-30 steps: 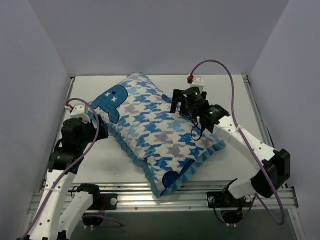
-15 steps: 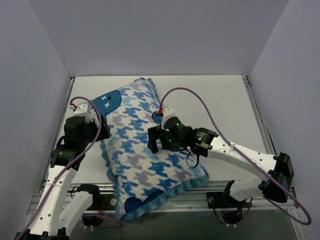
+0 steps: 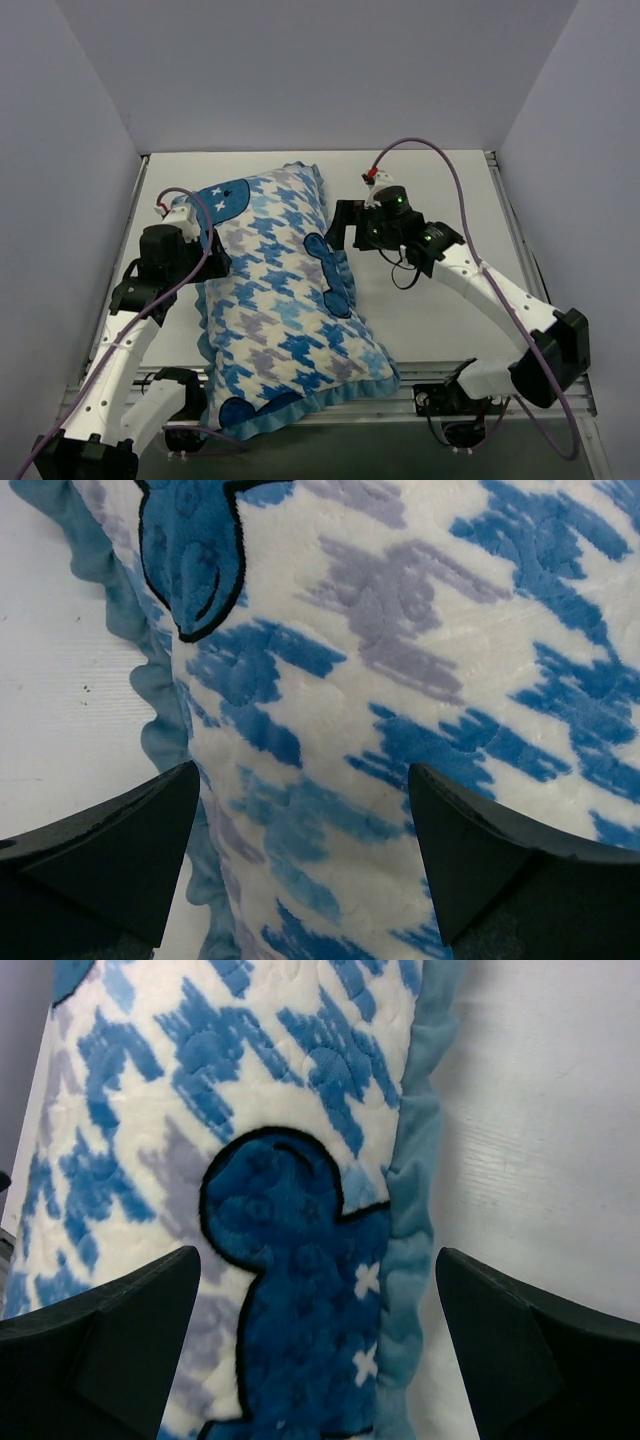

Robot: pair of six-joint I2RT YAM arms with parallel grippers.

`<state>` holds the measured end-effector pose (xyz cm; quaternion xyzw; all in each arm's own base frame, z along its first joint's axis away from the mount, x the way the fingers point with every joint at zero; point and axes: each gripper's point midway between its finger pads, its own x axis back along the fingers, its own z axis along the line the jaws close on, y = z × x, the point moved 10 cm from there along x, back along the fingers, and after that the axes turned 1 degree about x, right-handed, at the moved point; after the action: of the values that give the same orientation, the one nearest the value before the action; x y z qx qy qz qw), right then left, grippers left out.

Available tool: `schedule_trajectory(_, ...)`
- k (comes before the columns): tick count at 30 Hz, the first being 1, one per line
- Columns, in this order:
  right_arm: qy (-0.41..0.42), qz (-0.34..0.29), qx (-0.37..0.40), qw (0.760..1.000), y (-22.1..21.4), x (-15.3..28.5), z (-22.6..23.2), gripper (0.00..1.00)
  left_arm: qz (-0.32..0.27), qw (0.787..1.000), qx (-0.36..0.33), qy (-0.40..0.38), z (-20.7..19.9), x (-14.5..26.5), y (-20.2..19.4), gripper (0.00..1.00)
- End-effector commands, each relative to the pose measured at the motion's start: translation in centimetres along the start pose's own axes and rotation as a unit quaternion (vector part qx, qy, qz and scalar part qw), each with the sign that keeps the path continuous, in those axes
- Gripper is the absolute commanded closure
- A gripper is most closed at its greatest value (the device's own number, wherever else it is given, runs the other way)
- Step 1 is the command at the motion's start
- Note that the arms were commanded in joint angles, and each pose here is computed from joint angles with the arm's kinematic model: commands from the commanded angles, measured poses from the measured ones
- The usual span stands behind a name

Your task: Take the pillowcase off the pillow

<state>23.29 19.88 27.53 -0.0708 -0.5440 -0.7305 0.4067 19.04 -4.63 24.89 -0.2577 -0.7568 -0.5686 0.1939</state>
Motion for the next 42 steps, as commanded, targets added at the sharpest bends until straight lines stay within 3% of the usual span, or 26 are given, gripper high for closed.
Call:
schedule_trajectory(1,0.073,0.043,-0.011,0.996,-0.9,-4.0,-0.1,0.00,-0.006,1.000,-0.002,-0.029,-0.5,-0.2,0.8,0.06)
schedule_trajectory(11,0.153,0.133,-0.042,0.978,-6.4,-12.8,-1.8,0.00,0.049,0.998,-0.001,-0.047,-0.7,-1.8,0.0,0.06)
schedule_trajectory(13,0.182,0.144,-0.043,0.972,-7.5,-13.5,-1.9,0.05,0.060,0.997,-0.001,-0.054,-0.8,-2.1,-0.1,0.06)
schedule_trajectory(16,0.238,0.161,-0.040,0.957,-8.4,-13.7,-1.5,0.40,0.069,0.996,0.000,-0.061,-0.9,-2.3,-0.3,0.06)
schedule_trajectory(17,0.254,0.163,-0.036,0.953,-8.5,-13.4,-1.2,0.67,0.069,0.996,-0.001,-0.062,-0.9,-2.3,-0.2,0.06)
schedule_trajectory(18,0.259,0.159,-0.032,0.952,-8.3,-13.2,-1.1,0.83,0.069,0.996,-0.001,-0.063,-0.9,-2.3,-0.2,0.06)
schedule_trajectory(19,0.262,0.153,-0.028,0.953,-8.0,-12.9,-0.9,0.95,0.068,0.996,0.000,-0.062,-0.9,-2.3,-0.2,0.06)
schedule_trajectory(20,0.266,0.139,-0.014,0.954,-7.1,-12.3,-0.6,1.00,0.066,0.996,-0.001,-0.062,-0.9,-2.2,-0.2,0.06)
schedule_trajectory(27,0.178,0.060,0.061,0.980,-0.6,-8.0,0.0,1.00,0.039,0.998,-0.004,-0.053,-0.9,-1.2,0.3,0.06)
schedule_trajectory(31,0.053,0.001,0.096,0.994,3.8,-4.0,-0.6,1.00,-0.009,1.000,-0.004,-0.030,-0.6,0.2,0.9,0.06)
schedule_trajectory(38,-0.087,-0.124,0.158,0.976,12.2,4.6,0.5,1.00,-0.104,0.994,0.005,0.010,0.1,3.2,1.7,0.06)
schedule_trajectory(42,-0.133,-0.133,0.197,0.962,13.7,6.3,0.7,1.00,-0.118,0.993,0.008,0.022,0.3,3.7,1.7,0.06)
